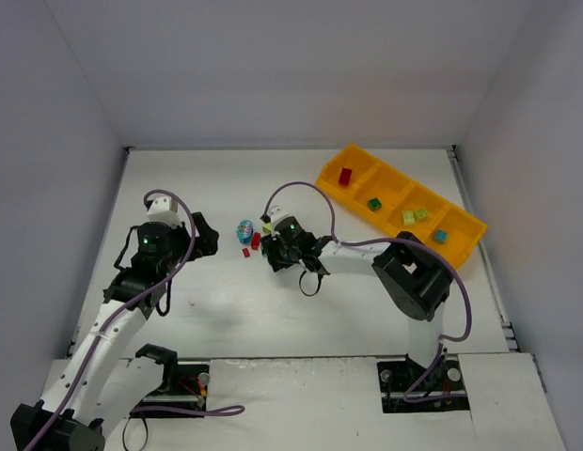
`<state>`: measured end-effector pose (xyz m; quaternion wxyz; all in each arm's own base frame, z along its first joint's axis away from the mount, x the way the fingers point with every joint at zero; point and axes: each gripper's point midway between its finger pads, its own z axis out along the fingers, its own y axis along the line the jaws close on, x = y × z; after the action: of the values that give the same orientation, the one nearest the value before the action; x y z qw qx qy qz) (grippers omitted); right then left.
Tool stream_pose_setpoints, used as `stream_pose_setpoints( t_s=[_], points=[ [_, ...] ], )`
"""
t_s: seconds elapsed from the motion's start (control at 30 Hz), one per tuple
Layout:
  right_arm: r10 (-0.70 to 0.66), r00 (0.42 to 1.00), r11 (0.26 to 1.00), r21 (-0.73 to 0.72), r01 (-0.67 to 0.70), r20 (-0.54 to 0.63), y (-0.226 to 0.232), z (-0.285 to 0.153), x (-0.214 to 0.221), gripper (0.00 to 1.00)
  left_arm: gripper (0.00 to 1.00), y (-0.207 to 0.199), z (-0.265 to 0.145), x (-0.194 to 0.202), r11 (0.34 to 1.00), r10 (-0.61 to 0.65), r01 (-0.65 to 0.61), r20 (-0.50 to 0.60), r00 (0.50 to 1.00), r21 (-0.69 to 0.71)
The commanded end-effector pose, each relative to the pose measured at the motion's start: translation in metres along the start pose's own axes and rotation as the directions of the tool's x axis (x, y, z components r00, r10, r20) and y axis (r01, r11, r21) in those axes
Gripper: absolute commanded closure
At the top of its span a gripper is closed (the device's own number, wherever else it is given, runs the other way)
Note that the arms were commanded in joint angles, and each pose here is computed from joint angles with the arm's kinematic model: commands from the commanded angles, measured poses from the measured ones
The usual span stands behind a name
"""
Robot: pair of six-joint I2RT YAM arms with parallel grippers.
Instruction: Sort the legos into containers by color
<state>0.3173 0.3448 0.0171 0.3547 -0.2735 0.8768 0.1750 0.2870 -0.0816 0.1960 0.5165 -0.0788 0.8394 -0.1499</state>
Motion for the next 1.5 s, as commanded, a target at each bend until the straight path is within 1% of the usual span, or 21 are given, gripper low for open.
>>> stream_pose_setpoints(
  t_s=[0.0,0.1,0.2,0.23,0.3,0.33,0.37,0.4,0.47,0.5,0.53,0.67,0.73,0.77,0.87,0.93,1.1,1.23,1.27,1.3,1.47],
  points=[
    [-0.02,0.997,1.0,0.016,0.019,0.08,0.0,0.001,-0.021,0.56,0.03,-0.007,-0.002,-0.024,1.0,-0.016,0.014,0.08,0.997,0.023],
    [-0.018,0.997,0.999,0.047,0.015,0.078,-0.006,0.002,-0.017,0.6,0.03,-0.007,-0.002,-0.024,1.0,-0.016,0.014,0.081,0.997,0.022],
    [-0.018,0.997,0.998,0.053,0.014,0.078,-0.007,0.003,-0.015,0.67,0.03,-0.008,-0.003,-0.024,1.0,-0.016,0.014,0.083,0.996,0.024],
    [-0.017,0.997,0.998,0.058,0.013,0.077,-0.008,0.002,-0.014,0.75,0.03,-0.008,-0.003,-0.025,1.0,-0.016,0.014,0.084,0.996,0.025],
    [-0.023,0.996,0.997,0.071,0.017,0.084,-0.011,-0.001,-0.015,0.87,0.03,-0.007,-0.003,-0.025,1.0,-0.018,0.016,0.085,0.996,0.024],
    [-0.029,0.996,0.997,0.072,0.022,0.09,-0.011,-0.004,-0.016,0.99,0.03,-0.008,-0.002,-0.023,1.0,-0.019,0.017,0.08,0.997,0.027],
    [-0.039,0.993,0.997,0.072,0.031,0.112,-0.011,-0.009,-0.024,1.0,0.03,-0.009,-0.001,-0.024,0.999,-0.019,0.016,0.081,0.997,0.033],
    [-0.047,0.992,0.996,0.078,0.038,0.117,-0.013,-0.013,-0.023,1.0,0.03,-0.012,-0.001,-0.023,0.999,-0.019,0.015,0.073,0.997,0.048],
    [-0.066,0.98,0.996,0.069,0.054,0.186,-0.01,-0.029,-0.043,1.0,0.03,-0.018,-0.001,-0.023,0.997,-0.024,0.02,0.062,0.998,0.072],
    [-0.073,0.977,0.996,0.067,0.061,0.199,-0.011,-0.035,-0.043,1.0,0.03,-0.025,0.0,-0.021,0.994,-0.027,0.023,0.038,0.999,0.105],
    [-0.077,0.963,0.996,0.055,0.065,0.257,-0.007,-0.049,-0.06,1.0,0.03,-0.03,-0.001,-0.022,0.992,-0.031,0.028,0.024,0.999,0.126],
    [-0.109,0.926,0.994,0.034,0.103,0.36,-0.001,-0.083,-0.086,1.0,0.03,-0.062,-0.004,-0.028,0.963,-0.046,0.054,-0.039,0.998,0.265],
    [-0.119,0.909,0.993,0.028,0.118,0.4,0.001,-0.099,-0.098,1.0,0.03,-0.083,-0.006,-0.031,0.931,-0.04,0.066,-0.079,0.996,0.359],
    [-0.121,0.904,0.992,0.024,0.122,0.41,0.002,-0.103,-0.101,1.0,0.03,-0.092,-0.005,-0.027,0.912,-0.037,0.084,-0.124,0.992,0.402],
    [-0.128,0.889,0.991,0.018,0.133,0.44,0.004,-0.119,-0.109,1.0,0.03,-0.114,-0.008,-0.035,0.866,-0.039,0.116,-0.166,0.985,0.486],
    [-0.125,0.883,0.991,0.017,0.132,0.453,0.004,-0.128,-0.114,1.0,0.03,-0.125,-0.01,-0.044,0.842,-0.044,0.127,-0.166,0.985,0.525],
    [-0.122,0.868,0.99,-0.005,0.142,0.481,0.009,-0.144,-0.122,1.0,0.03,-0.142,-0.006,-0.054,0.794,-0.089,0.193,-0.203,0.975,0.577],
    [-0.118,0.86,0.988,-0.027,0.151,0.496,0.014,-0.154,-0.126,1.0,0.03,-0.148,-0.002,-0.062,0.781,-0.183,0.282,-0.228,0.956,0.557],
    [-0.119,0.86,0.987,-0.033,0.156,0.496,0.015,-0.155,-0.125,1.0,0.02,-0.149,-0.001,-0.061,0.779,-0.186,0.29,-0.237,0.953,0.556],
    [-0.117,0.856,0.987,-0.037,0.157,0.504,0.016,-0.16,-0.126,1.0,0.03,-0.154,-0.002,-0.066,0.767,-0.183,0.276,-0.215,0.959,0.579],
    [-0.112,0.85,0.986,-0.052,0.161,0.514,0.018,-0.169,-0.124,1.0,0.03,-0.16,0.005,-0.061,0.761,-0.179,0.291,-0.243,0.953,0.58]
  ],
)
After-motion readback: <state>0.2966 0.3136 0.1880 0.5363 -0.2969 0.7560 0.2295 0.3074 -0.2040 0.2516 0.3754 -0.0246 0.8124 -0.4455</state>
